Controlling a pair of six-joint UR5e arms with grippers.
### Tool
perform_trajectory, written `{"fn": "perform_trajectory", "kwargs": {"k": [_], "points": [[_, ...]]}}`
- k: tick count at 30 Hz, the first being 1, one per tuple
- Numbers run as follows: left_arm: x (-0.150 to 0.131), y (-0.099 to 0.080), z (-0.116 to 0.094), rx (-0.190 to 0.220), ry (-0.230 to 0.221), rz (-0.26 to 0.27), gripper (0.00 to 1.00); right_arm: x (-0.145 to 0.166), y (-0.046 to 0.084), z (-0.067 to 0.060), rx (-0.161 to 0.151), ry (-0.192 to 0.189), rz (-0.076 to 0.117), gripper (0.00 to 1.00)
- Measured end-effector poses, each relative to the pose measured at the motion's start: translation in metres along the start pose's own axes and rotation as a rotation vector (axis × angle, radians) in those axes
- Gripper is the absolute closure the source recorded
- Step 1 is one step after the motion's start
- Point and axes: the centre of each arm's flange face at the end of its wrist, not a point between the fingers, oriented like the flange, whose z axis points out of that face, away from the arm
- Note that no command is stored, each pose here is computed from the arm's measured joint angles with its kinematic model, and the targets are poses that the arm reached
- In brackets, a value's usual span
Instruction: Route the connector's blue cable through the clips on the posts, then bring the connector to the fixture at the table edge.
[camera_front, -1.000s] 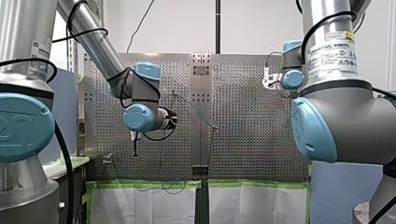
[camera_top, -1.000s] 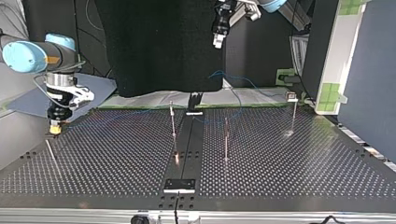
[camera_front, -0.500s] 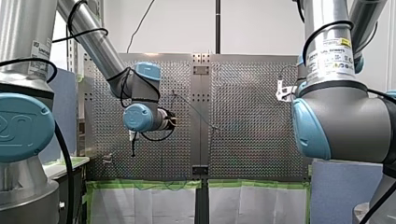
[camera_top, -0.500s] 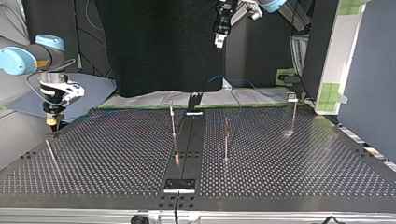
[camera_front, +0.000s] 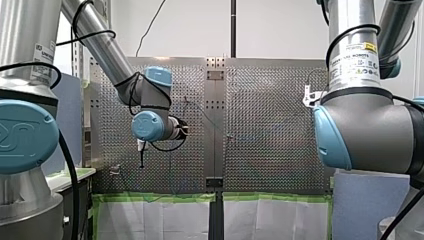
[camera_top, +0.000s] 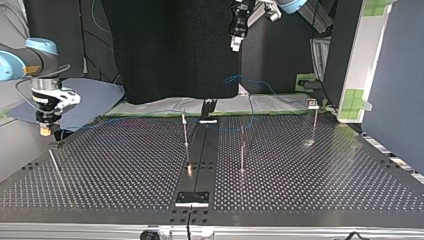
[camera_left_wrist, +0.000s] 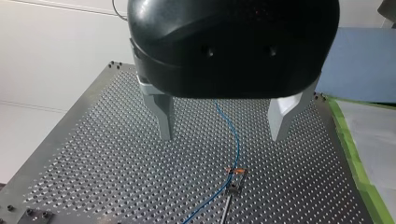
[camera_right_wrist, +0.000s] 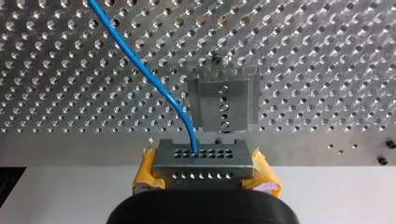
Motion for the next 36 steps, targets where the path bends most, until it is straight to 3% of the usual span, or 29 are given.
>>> {"fn": "perform_trajectory", "kwargs": {"k": [9, 18, 24, 29, 36], "points": [[0.0, 0.002, 0.0, -0.018, 0.002, 0.003, 0.0, 0.009, -0.001, 0.005, 0.072, 0.01, -0.006, 1.0], [0.002, 0.006, -0.003, -0.037, 0.026, 0.031, 0.0, 0.022, 0.0, 0.012, 0.138, 0.019, -0.045, 1.0], [0.002, 0.006, -0.003, -0.04, 0.026, 0.041, 0.0, 0.023, 0.007, 0.015, 0.137, 0.025, -0.078, 1.0], [0.002, 0.006, -0.003, -0.04, 0.026, 0.043, 0.0, 0.009, 0.015, 0.019, 0.127, 0.007, -0.104, 1.0], [0.002, 0.007, -0.003, -0.043, 0.026, 0.042, 0.0, -0.002, 0.021, 0.023, 0.12, -0.009, -0.117, 1.0]]}}
